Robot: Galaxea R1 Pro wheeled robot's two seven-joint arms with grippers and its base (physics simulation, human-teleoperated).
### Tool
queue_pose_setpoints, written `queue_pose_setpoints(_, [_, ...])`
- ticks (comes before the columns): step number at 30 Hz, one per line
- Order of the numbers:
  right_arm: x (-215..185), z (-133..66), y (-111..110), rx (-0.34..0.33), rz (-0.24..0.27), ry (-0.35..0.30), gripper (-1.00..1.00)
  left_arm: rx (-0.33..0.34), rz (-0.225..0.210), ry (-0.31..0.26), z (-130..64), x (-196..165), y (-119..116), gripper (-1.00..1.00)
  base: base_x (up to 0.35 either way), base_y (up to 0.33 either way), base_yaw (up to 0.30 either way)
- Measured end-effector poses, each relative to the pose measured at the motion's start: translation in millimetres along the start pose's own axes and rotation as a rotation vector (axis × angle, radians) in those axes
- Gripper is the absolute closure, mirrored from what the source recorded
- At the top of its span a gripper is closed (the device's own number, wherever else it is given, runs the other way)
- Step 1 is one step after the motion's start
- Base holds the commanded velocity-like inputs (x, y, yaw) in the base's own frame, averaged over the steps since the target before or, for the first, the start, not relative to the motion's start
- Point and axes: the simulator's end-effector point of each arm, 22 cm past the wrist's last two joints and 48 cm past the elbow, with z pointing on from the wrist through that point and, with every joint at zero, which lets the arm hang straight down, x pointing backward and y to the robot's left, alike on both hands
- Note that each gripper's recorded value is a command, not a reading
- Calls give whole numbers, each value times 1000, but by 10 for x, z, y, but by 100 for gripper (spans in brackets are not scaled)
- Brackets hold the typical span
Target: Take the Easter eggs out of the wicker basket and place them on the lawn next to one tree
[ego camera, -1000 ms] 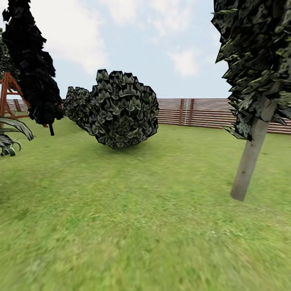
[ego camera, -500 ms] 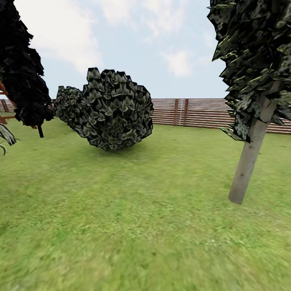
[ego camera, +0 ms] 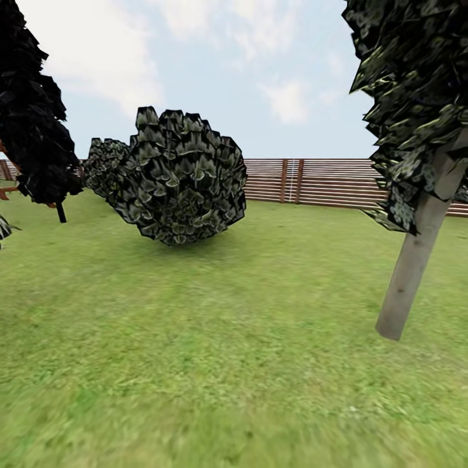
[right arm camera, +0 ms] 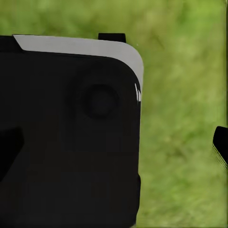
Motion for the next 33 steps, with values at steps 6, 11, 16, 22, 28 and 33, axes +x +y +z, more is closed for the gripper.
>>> queue_pose_setpoints(6, [0, 0, -1, 0, -1, 0, -100, 0, 0, 0, 0, -1, 0, -100, 336, 0, 0])
queue_pose_setpoints(11, [0, 0, 0, 0, -1, 0, -100, 0, 0, 0, 0, 0, 0, -100, 335, 0, 0])
queue_pose_setpoints(16, [-1, 0, -1, 0, -1, -1, -100, 0, 0, 0, 0, 0, 0, -100, 336, 0, -25])
queue_pose_setpoints(22, [-3, 0, -11, 1, 0, -1, -100, 0, 0, 0, 0, -2, 0, -100, 336, 0, -223])
queue_pose_setpoints(28, [-2, 0, -10, 1, -1, -1, -100, 0, 0, 0, 0, 0, 0, -100, 336, 0, -44])
queue_pose_setpoints(33, [0, 0, -12, 1, -1, 0, -100, 0, 0, 0, 0, 0, 0, -100, 336, 0, -3])
